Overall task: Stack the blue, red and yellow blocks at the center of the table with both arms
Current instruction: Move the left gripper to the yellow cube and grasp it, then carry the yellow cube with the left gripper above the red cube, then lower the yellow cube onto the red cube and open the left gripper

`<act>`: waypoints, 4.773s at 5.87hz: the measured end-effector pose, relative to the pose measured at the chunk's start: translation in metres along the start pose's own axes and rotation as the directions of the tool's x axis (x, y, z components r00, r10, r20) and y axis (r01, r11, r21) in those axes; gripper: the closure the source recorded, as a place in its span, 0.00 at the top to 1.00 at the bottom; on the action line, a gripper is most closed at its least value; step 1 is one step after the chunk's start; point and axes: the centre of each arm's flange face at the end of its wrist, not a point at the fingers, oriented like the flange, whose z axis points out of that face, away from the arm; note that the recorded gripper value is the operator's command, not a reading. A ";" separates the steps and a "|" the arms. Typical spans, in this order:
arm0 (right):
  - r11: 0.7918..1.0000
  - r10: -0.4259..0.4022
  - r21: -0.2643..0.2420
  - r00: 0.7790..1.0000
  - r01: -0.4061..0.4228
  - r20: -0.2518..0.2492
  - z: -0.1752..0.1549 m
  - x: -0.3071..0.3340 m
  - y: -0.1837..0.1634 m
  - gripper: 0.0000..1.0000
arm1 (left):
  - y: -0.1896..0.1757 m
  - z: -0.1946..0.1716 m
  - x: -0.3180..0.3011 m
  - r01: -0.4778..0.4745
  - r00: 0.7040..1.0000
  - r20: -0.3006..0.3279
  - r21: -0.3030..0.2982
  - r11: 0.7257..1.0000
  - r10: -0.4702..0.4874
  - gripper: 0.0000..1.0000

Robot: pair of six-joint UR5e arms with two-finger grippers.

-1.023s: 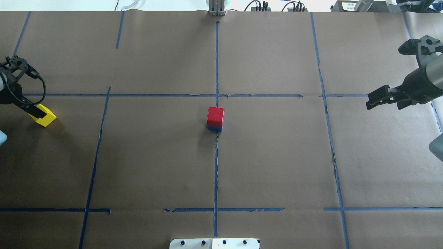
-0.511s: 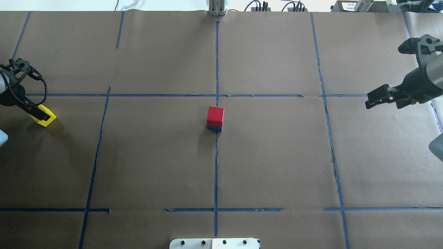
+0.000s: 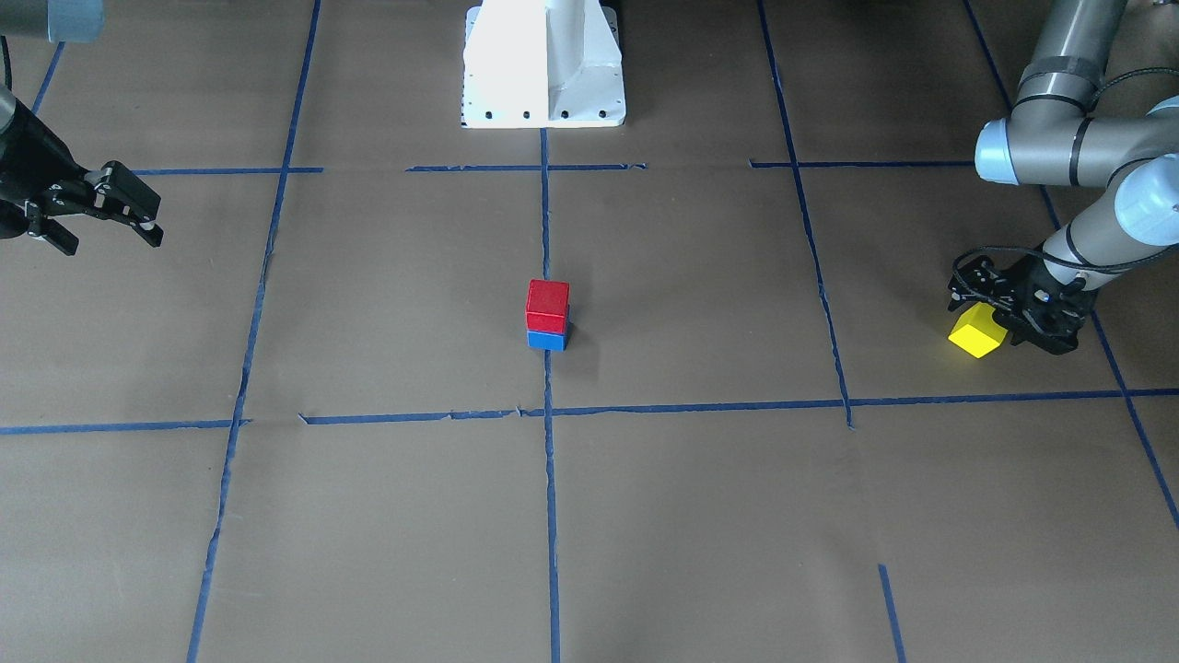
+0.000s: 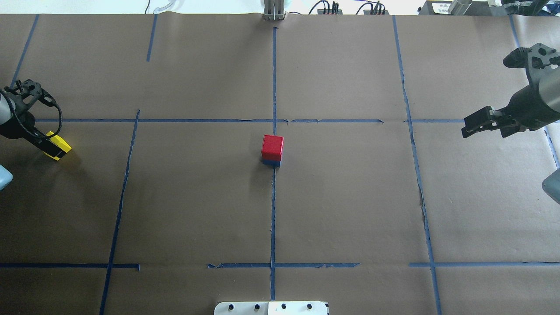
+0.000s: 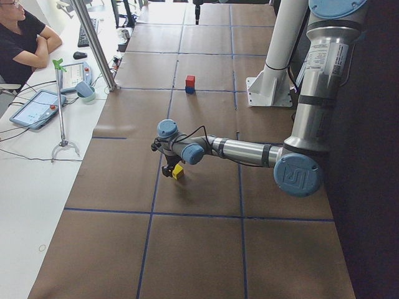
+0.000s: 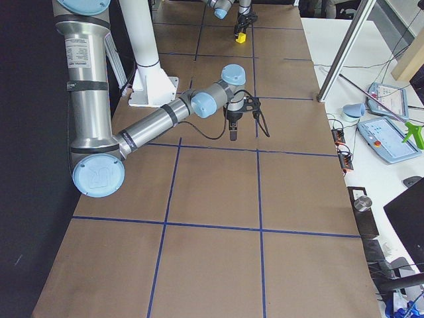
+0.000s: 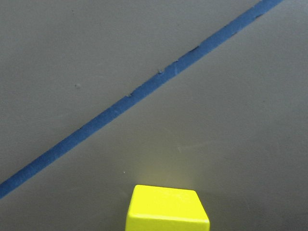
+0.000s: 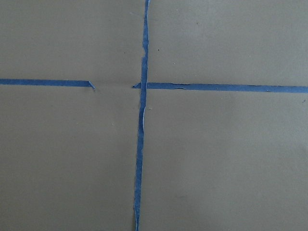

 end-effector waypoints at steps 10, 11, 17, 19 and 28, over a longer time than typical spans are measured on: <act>0.996 0.070 0.048 0.997 -0.068 -0.027 -0.025 0.057 -0.012 1.00 | -0.230 -0.109 0.326 0.372 0.896 -0.304 0.115 0.921 -0.324 0.00; 0.997 0.060 0.052 0.998 -0.059 -0.034 -0.031 0.085 -0.019 1.00 | -0.258 -0.125 0.394 0.401 0.891 -0.277 0.110 0.909 -0.359 0.00; 0.999 0.035 0.030 0.999 -0.034 -0.007 -0.037 0.127 -0.024 1.00 | -0.292 -0.111 0.516 0.441 0.898 -0.059 0.136 0.887 -0.437 0.00; 0.999 0.040 0.026 0.999 -0.040 -0.005 -0.036 0.128 -0.022 1.00 | -0.299 -0.110 0.507 0.451 0.892 -0.044 0.146 0.881 -0.450 0.00; 0.999 0.045 0.018 0.999 -0.045 0.010 -0.036 0.126 -0.021 1.00 | -0.304 -0.105 0.503 0.459 0.888 -0.033 0.141 0.877 -0.459 0.75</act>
